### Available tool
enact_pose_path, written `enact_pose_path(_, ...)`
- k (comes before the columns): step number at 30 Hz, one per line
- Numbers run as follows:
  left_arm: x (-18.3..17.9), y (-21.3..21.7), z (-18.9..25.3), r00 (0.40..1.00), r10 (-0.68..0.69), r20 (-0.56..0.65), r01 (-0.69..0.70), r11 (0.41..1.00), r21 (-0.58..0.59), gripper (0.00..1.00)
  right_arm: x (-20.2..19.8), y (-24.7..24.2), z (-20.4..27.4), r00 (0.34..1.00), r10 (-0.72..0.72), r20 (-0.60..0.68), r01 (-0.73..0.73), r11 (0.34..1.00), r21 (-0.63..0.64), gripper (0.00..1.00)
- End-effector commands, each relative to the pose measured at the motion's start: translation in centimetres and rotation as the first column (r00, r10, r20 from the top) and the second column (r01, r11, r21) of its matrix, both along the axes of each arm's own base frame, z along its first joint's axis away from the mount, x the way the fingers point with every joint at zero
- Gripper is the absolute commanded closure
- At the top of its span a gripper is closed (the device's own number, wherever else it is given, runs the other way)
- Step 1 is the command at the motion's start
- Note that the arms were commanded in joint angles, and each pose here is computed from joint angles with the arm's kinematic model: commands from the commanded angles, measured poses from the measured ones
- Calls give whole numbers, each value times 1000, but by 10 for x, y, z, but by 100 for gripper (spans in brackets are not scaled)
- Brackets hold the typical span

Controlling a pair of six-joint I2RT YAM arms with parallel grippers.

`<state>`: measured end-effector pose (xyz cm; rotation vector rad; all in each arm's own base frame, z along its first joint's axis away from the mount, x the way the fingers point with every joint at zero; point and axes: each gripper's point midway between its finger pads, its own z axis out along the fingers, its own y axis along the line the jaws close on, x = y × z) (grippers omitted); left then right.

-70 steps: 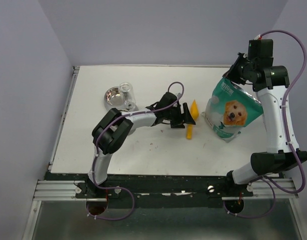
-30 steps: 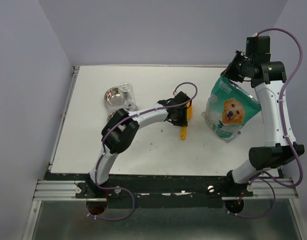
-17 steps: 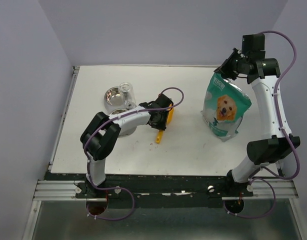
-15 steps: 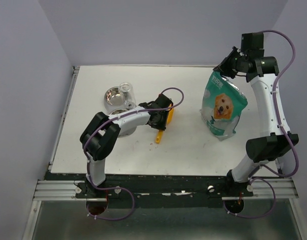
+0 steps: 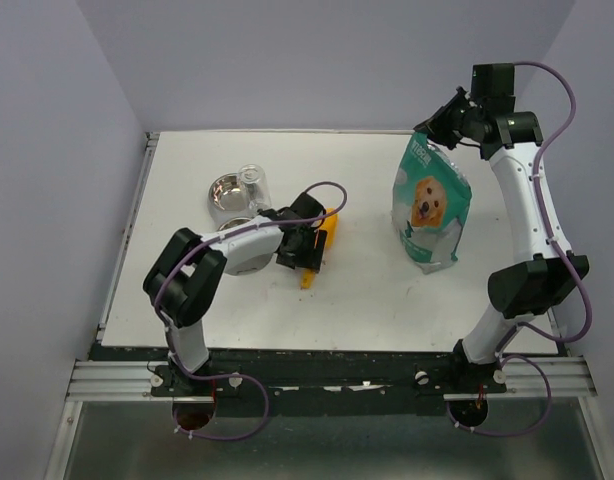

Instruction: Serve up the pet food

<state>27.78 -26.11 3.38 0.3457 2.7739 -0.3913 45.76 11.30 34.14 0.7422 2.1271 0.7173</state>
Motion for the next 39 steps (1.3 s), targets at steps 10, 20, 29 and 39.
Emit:
enact_pose_path(10,-8,-93,287,986,104,131,21,703,-711,24,2,16,69,954,108,281,-110,994,-11,100)
enact_pose_path(20,36,-193,391,974,140,179,84,510,-856,20,-13,10,93,946,74,315,-74,997,-12,100)
enact_pose_path(29,61,-234,372,965,208,157,37,489,-871,34,-29,11,104,943,72,326,-81,997,14,100)
enact_pose_path(39,80,-252,357,953,266,146,1,479,-878,28,-36,10,100,947,81,309,-87,996,4,100)
